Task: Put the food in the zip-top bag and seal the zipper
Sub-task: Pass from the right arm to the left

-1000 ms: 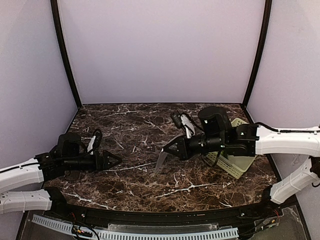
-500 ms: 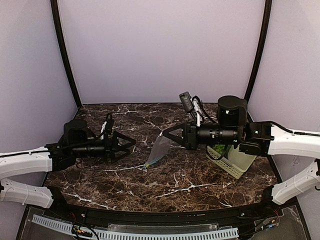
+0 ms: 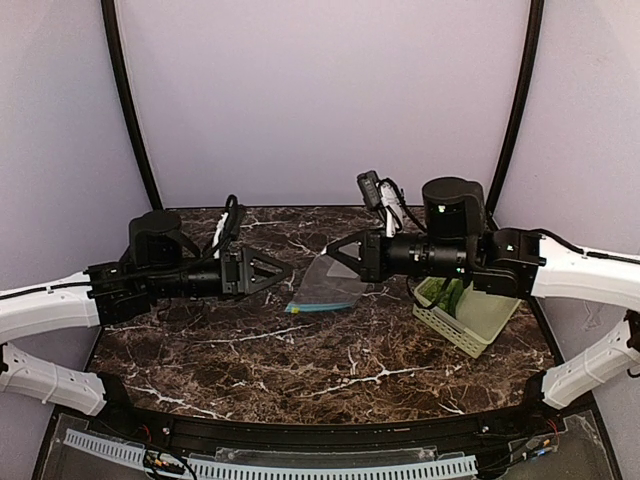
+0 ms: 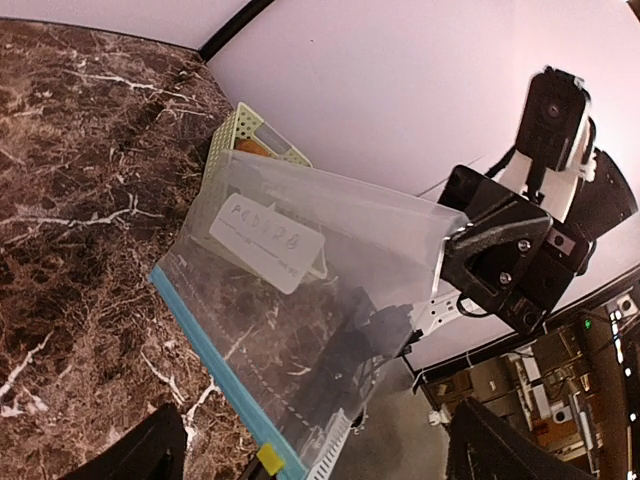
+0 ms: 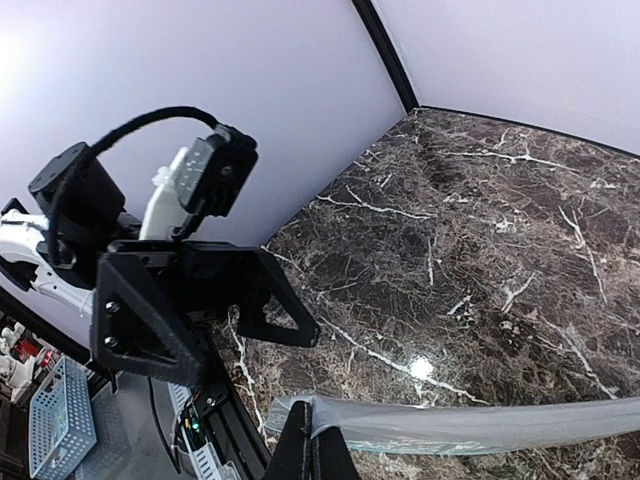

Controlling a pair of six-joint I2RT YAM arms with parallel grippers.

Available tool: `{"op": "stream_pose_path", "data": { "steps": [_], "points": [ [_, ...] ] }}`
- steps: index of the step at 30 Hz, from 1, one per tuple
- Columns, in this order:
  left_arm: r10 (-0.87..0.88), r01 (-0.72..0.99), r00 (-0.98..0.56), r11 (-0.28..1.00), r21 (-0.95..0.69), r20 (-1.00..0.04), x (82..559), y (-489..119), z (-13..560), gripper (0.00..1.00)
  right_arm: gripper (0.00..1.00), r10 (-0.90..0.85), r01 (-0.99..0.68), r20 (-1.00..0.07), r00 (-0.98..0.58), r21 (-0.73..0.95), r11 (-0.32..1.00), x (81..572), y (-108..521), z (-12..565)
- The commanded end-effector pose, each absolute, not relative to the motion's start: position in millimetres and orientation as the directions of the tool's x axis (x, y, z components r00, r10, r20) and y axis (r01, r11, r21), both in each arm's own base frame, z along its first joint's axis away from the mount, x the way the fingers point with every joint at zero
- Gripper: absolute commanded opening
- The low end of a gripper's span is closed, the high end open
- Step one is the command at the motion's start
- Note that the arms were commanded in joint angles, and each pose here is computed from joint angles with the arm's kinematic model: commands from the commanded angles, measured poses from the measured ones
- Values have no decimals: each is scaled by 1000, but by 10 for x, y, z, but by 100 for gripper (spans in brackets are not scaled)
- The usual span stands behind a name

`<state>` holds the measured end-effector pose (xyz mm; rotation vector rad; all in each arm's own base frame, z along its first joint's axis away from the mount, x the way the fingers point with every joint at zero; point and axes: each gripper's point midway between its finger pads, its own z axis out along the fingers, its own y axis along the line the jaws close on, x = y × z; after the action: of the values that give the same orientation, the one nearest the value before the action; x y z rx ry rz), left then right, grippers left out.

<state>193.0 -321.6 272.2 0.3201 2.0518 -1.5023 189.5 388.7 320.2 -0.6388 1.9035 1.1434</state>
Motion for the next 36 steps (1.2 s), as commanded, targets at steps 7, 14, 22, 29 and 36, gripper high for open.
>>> {"op": "stream_pose_path", "data": {
  "steps": [7,14,22,29,36],
  "points": [
    [173,639,-666,634,-435,-726,1944,-3154,2275,95,0,-25,-715,-808,-589,506,482,1891,3928,3184],
    [254,671,-651,633,-385,-716,1907,-3290,2135,75,0,-35,-707,-798,-601,511,490,1893,3934,3172],
    [274,680,-637,639,-359,-721,1901,-3328,2109,56,0,-69,-693,-782,-620,504,515,1917,3970,3050],
    [260,683,-615,647,-339,-744,1936,-3293,2186,52,0,-97,-686,-768,-634,500,529,1917,3989,2952],
    [294,694,-641,617,-372,-709,1866,-3388,2056,21,0,-103,-688,-765,-635,500,526,1920,4014,2945]
  ]
}}
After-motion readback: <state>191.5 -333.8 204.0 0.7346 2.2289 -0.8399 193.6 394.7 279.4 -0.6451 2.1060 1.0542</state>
